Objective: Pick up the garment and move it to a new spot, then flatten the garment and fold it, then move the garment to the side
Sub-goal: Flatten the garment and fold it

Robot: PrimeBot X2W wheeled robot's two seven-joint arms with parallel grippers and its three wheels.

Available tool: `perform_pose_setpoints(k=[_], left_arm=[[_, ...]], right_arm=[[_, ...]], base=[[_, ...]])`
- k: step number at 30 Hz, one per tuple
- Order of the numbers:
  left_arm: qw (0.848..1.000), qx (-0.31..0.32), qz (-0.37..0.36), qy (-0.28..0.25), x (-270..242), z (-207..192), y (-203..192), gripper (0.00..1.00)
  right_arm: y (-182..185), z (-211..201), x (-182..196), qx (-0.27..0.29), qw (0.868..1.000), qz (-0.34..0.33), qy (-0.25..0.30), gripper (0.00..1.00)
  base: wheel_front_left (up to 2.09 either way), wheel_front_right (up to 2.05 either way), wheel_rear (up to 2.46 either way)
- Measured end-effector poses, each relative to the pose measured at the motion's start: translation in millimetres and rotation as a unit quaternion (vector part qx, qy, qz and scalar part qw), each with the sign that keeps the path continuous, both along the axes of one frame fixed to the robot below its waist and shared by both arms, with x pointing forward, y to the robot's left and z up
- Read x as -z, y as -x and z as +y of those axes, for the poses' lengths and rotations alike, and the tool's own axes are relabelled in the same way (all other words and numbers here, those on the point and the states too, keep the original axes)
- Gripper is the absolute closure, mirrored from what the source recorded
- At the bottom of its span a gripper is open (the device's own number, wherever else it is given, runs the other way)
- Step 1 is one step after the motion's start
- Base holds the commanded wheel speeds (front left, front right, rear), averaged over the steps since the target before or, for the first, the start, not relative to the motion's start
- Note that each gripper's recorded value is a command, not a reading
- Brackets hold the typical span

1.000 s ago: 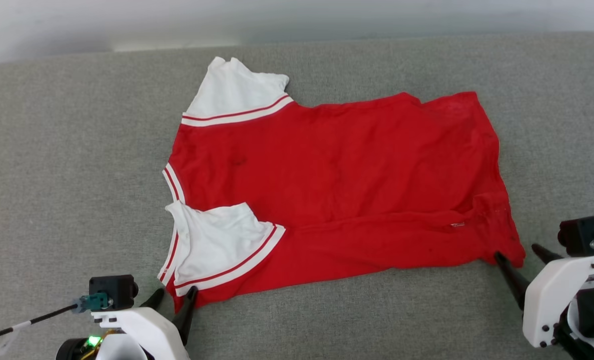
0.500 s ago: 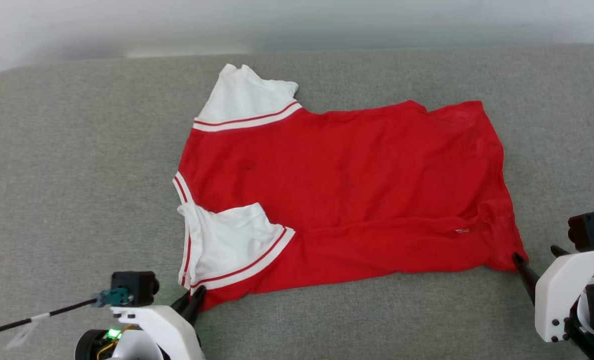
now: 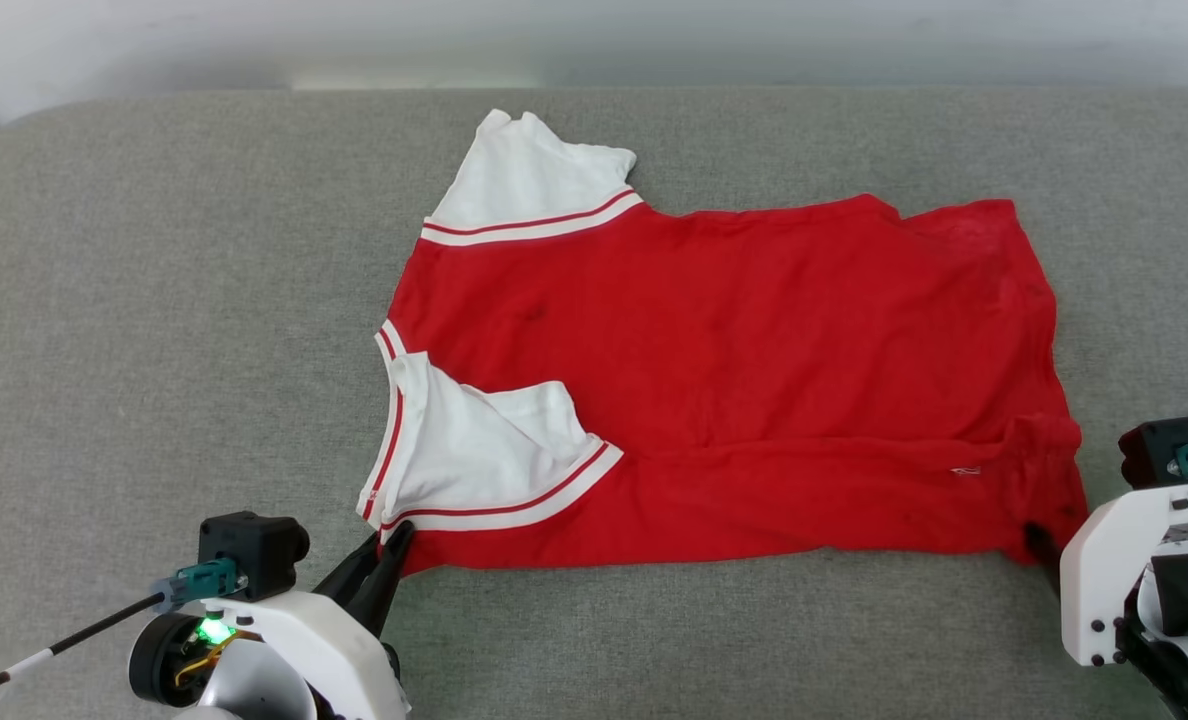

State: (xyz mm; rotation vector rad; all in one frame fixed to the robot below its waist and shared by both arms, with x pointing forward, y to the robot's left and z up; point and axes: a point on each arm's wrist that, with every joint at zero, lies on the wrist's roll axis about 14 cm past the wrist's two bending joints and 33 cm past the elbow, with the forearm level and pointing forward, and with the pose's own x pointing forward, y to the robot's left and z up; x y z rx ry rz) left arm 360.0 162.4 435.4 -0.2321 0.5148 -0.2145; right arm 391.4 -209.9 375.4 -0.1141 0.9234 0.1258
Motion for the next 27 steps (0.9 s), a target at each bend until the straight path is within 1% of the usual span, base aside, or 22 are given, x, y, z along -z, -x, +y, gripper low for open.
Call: perform_pose_setpoints(k=[3,5,6,7,8,9,13,16,20,24,27], left_arm=[[1.000,-0.001,0.005,-0.001,2.9,0.9,0.9,1.00],[1.000,-0.004,0.010,-0.002,5.4,2.6,1.8,1.00],[1.000,-0.005,0.015,-0.003,7.6,3.6,2.8,1.00],[1.000,-0.005,0.018,-0.005,9.6,4.4,3.8,1.00],[1.000,-0.005,0.022,-0.007,11.8,5.4,4.8,1.00],[1.000,-0.002,0.027,-0.009,14.1,5.8,6.3,1.00],[0.999,0.006,0.033,-0.020,17.7,8.4,10.0,1.00],[0.998,0.011,0.037,-0.044,20.1,17.5,12.4,1.00],[0.998,0.015,0.037,-0.049,18.2,19.9,18.1,1.00],[0.998,0.023,0.043,-0.048,16.0,19.0,31.2,1.00],[0.997,0.031,0.059,-0.048,18.4,18.6,45.7,1.00]], right_arm=[[-4.2,3.4,8.4,-0.005,1.000,0.007,0.000,0.00],[-4.4,9.8,13.8,-0.005,1.000,0.015,-0.015,0.00],[-4.3,12.0,15.7,-0.006,1.000,0.019,-0.019,0.16],[-4.2,13.4,16.9,-0.008,1.000,0.021,-0.020,0.52],[-4.3,15.1,17.8,-0.011,0.999,0.023,-0.021,0.94],[-4.4,16.6,18.2,-0.013,0.999,0.024,-0.023,1.00],[-4.5,13.9,15.3,-0.008,1.000,0.014,-0.025,1.00],[-4.2,9.5,9.0,-0.003,1.000,0.000,-0.023,1.00],[0.4,-2.4,-3.5,0.010,1.000,-0.021,-0.018,1.00],[11.6,-13.0,-20.9,0.026,0.999,-0.042,-0.018,1.00],[28.7,-18.8,-28.5,0.036,0.998,-0.044,-0.021,1.00]], base=[[0.00,0.00,0.00],[0.00,0.00,0.00],[0.00,0.00,0.00],[0.00,0.00,0.00],[0.00,0.00,0.00],[0.00,0.00,0.00],[0.00,0.00,0.00],[0.00,0.00,0.00],[0.00,0.00,0.00],[0.00,0.00,0.00],[0.00,0.00,0.00]])
